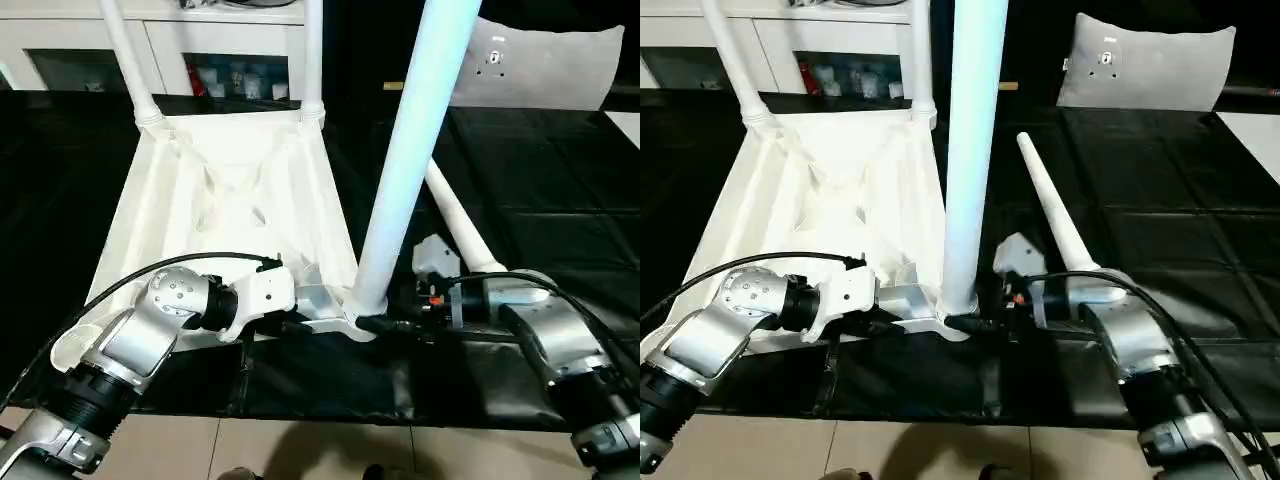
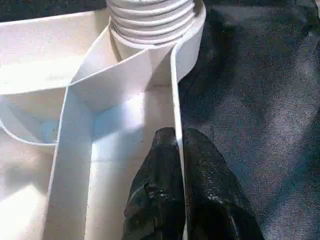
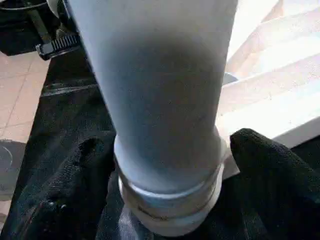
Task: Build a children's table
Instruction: Rotate leg to tighten
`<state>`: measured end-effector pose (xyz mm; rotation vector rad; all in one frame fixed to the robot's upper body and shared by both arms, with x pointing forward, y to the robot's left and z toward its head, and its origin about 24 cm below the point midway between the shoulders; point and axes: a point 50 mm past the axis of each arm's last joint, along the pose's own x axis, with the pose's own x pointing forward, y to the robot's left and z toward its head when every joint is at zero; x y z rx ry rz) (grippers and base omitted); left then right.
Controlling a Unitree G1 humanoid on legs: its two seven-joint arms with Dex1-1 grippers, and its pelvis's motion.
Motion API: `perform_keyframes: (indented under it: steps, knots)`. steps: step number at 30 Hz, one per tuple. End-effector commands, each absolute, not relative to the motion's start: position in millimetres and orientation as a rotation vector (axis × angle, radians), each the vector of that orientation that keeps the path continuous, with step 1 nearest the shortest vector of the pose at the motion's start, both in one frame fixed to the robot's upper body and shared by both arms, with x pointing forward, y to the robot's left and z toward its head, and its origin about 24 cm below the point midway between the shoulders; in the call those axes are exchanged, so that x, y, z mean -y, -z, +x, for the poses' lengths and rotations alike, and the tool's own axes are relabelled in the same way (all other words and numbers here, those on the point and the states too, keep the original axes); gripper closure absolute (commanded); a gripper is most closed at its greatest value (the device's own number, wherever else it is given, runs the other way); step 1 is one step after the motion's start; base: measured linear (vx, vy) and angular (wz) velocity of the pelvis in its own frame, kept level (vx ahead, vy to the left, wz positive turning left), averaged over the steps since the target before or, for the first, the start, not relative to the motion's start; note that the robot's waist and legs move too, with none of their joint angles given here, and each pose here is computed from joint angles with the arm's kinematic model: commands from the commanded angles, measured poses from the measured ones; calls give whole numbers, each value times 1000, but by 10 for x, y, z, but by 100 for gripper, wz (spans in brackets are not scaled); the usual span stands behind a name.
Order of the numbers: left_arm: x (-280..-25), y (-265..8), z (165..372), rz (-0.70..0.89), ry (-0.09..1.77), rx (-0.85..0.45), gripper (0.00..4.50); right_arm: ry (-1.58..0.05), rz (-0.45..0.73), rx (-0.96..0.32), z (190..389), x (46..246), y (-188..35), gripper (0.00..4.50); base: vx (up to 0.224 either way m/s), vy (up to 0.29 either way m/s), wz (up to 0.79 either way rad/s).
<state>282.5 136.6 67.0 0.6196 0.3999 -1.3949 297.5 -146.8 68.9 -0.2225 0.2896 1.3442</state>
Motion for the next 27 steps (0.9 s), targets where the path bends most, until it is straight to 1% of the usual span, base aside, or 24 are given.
perform_keyframes:
  steps: [1, 3, 6, 7, 8, 10, 15, 18, 20, 21, 22, 23, 27]
  knots:
    - [-1285, -582, 2729, 663, 1501, -436, 450, -1367, -240, -281, 2989, 1457, -716, 85, 0, 0, 0]
    - [-1286, -578, 2723, 666, 1505, -439, 450, -1375, -235, -285, 2994, 1449, -707, 114, 0, 0, 0]
    - [-1285, -578, 2722, 667, 1506, -441, 450, -1386, -231, -285, 3005, 1438, -703, 126, 0, 0, 0]
    - [-1285, -578, 2722, 667, 1506, -441, 450, -1387, -230, -285, 3006, 1437, -703, 147, 0, 0, 0]
    - [-1286, -577, 2723, 668, 1507, -442, 450, -1398, -230, -289, 3005, 1433, -699, 147, 0, 0, 0]
    - [-1290, -576, 2726, 670, 1507, -445, 450, -1415, -230, -301, 2996, 1433, -686, 164, 0, 0, 0]
    - [-1296, -570, 2733, 663, 1501, -451, 450, -1425, -211, -312, 2973, 1443, -668, 173, 0, 0, 0]
    - [-1286, -565, 2740, 630, 1472, -462, 450, -1427, -162, -331, 2916, 1432, -631, 175, 0, 0, 0]
    - [-1259, -583, 2783, 574, 1395, -465, 450, -1405, -107, -346, 2856, 1398, -584, 175, 0, 0, 0]
    - [-1213, -619, 2808, 516, 1352, -453, 450, -1363, -45, -362, 2810, 1344, -543, 175, 0, 0, 0]
    - [-1209, -623, 2810, 510, 1348, -452, 450, -1358, -38, -363, 2805, 1339, -539, 176, 0, 0, 0]
    - [-1177, -645, 2830, 483, 1315, -445, 450, -1327, -21, -365, 2779, 1293, -502, 176, 0, 0, 0]
    - [-1014, -688, 2914, 423, 1174, -435, 450, -1161, 47, -361, 2713, 1060, -337, 176, 0, 0, 0]
